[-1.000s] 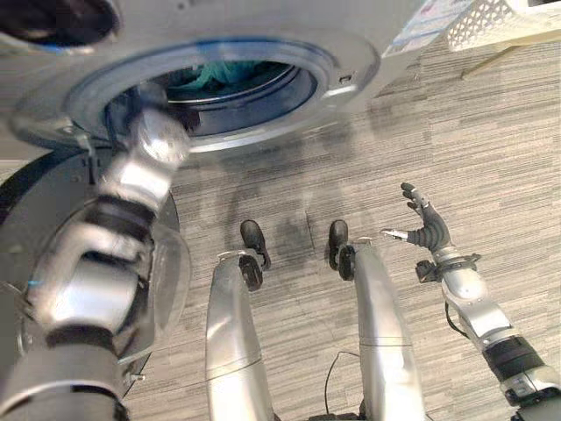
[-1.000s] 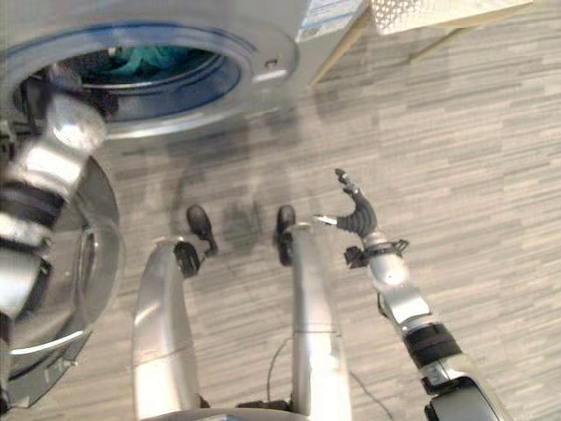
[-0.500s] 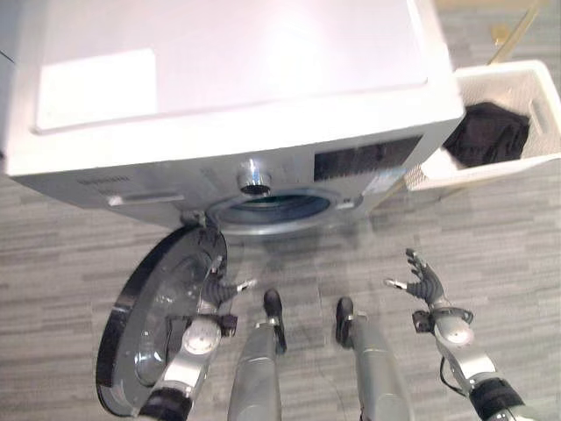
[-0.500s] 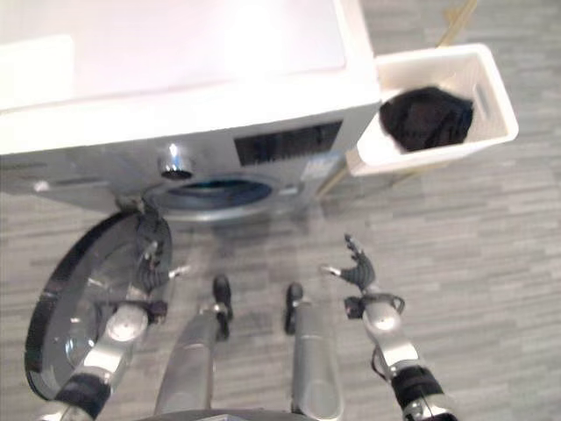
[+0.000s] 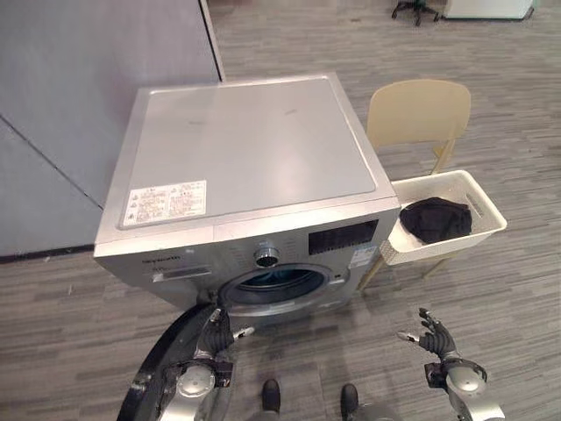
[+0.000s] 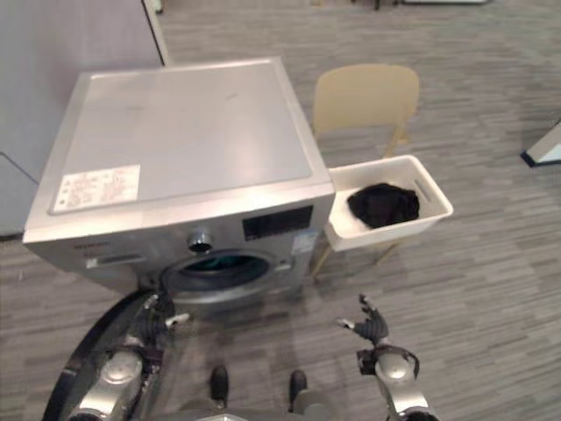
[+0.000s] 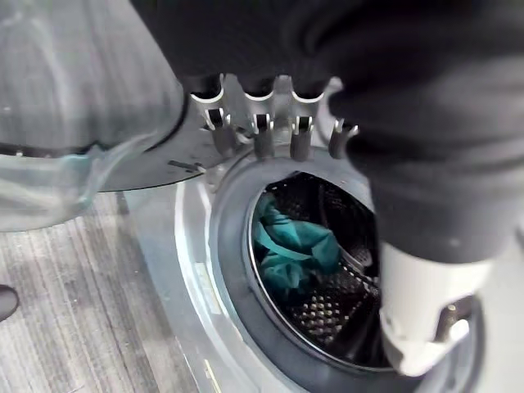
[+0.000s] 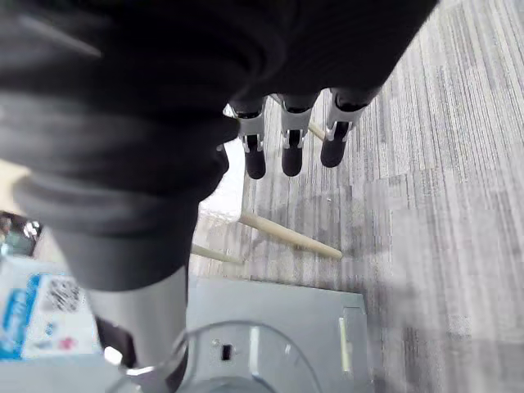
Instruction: Grab the laundry basket,head to the washer,open it,put in the laundry and shut it.
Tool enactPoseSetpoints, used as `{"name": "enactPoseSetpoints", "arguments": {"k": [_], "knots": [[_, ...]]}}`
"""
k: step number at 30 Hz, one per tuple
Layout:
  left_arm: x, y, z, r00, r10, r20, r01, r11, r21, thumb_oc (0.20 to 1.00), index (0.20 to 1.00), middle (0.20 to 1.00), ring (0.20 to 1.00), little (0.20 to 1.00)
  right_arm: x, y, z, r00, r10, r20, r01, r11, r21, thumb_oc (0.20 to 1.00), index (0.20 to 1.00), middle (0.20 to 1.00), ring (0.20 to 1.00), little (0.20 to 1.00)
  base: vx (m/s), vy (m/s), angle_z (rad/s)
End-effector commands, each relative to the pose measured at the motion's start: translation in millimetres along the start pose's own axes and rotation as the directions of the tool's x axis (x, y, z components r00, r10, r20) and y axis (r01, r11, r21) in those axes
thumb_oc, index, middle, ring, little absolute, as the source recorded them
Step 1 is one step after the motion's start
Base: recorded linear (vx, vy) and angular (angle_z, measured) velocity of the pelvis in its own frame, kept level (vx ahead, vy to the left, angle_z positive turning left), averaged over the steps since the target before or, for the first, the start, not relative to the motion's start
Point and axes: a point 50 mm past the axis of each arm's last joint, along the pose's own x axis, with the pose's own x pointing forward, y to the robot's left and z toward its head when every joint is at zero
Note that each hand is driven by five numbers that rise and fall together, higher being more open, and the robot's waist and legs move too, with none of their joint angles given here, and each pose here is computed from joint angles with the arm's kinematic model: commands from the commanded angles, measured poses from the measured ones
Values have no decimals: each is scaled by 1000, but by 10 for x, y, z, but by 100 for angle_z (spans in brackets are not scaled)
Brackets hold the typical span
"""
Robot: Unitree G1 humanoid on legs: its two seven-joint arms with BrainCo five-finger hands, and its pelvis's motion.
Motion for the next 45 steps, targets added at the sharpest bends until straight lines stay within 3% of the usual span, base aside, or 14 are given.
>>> {"name": "enactPoseSetpoints", "arguments": {"k": [1,16,23,34,45], "knots": [[62,-20,129,998,-29,48,27,999,43,1000,1000,1000,1000,1000,33,-63,142,998,-15,62,12,998,55,1000,1000,1000,1000,1000,42,76,-64],[105,-55,225,997,-32,76,23,993,113,1000,1000,1000,1000,1000,10,129,167,997,41,66,-44,998,41,1000,1000,1000,1000,1000,20,-68,-125],[171,-313,220,994,-84,63,76,990,120,1000,1000,1000,1000,1000,-52,-19,130,997,23,71,-23,1000,3,1000,1000,1000,1000,1000,128,-274,-45],[124,-357,99,995,-96,19,93,990,108,1000,1000,1000,1000,1000,24,17,185,996,40,76,-36,998,-47,1000,1000,1000,1000,1000,199,-21,-37],[46,-131,-72,999,-18,-38,22,993,112,1000,1000,1000,1000,1000,57,257,318,980,163,116,-151,983,-107,1000,1000,1000,1000,1000,344,119,-24]]}}
